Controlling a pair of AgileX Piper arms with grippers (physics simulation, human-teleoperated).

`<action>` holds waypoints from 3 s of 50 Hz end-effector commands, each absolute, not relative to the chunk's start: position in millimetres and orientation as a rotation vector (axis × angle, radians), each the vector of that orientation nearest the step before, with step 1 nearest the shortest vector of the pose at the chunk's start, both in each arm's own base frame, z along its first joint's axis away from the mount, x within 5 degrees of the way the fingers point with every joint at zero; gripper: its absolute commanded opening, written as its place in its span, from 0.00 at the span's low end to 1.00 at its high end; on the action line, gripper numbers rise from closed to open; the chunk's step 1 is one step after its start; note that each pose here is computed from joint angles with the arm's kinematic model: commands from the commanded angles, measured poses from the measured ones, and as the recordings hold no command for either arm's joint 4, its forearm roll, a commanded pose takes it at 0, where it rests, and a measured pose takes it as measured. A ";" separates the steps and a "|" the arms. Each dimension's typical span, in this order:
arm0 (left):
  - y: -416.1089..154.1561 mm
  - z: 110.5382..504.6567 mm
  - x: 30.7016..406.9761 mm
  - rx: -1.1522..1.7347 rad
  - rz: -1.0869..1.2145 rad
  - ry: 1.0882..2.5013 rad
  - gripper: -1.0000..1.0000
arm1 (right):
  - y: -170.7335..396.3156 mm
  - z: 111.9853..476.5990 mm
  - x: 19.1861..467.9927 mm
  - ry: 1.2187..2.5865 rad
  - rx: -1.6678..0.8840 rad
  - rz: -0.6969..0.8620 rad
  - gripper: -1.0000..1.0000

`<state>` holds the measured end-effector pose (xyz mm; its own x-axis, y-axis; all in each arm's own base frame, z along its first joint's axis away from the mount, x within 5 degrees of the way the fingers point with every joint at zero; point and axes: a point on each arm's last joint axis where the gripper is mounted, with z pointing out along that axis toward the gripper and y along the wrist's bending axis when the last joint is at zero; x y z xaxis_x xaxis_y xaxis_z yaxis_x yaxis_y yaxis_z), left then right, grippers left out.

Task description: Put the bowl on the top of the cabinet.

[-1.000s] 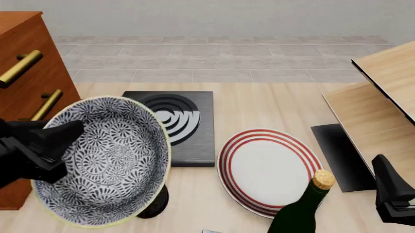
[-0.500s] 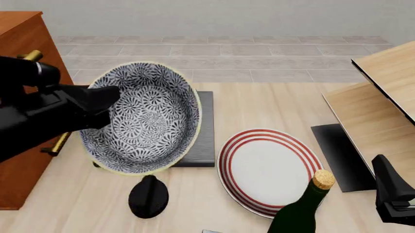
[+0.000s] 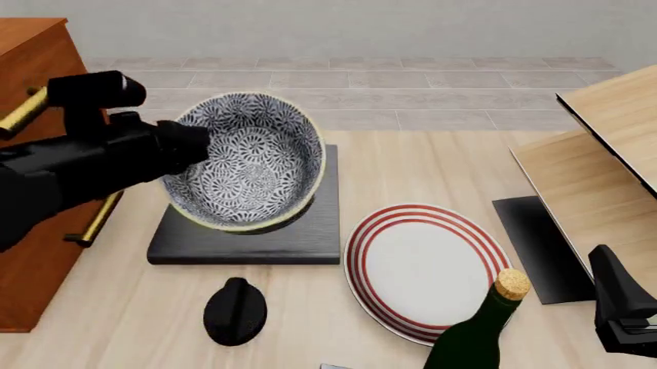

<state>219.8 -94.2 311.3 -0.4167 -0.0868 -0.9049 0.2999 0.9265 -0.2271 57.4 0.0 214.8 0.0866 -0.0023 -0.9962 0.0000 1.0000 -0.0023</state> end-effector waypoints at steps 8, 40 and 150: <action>-81.5 311.6 253.1 0.023 -0.376 2.058 0.00 | 0.0 214.9 57.3 1.484 -0.002 -0.002 1.00; -91.2 361.1 261.8 -0.039 -0.439 2.073 0.00 | 0.0 214.8 57.4 1.484 -0.002 -0.002 1.00; 45.9 500.3 225.8 -0.646 -0.152 1.936 0.00 | 0.0 214.9 57.4 1.484 -0.002 -0.002 1.00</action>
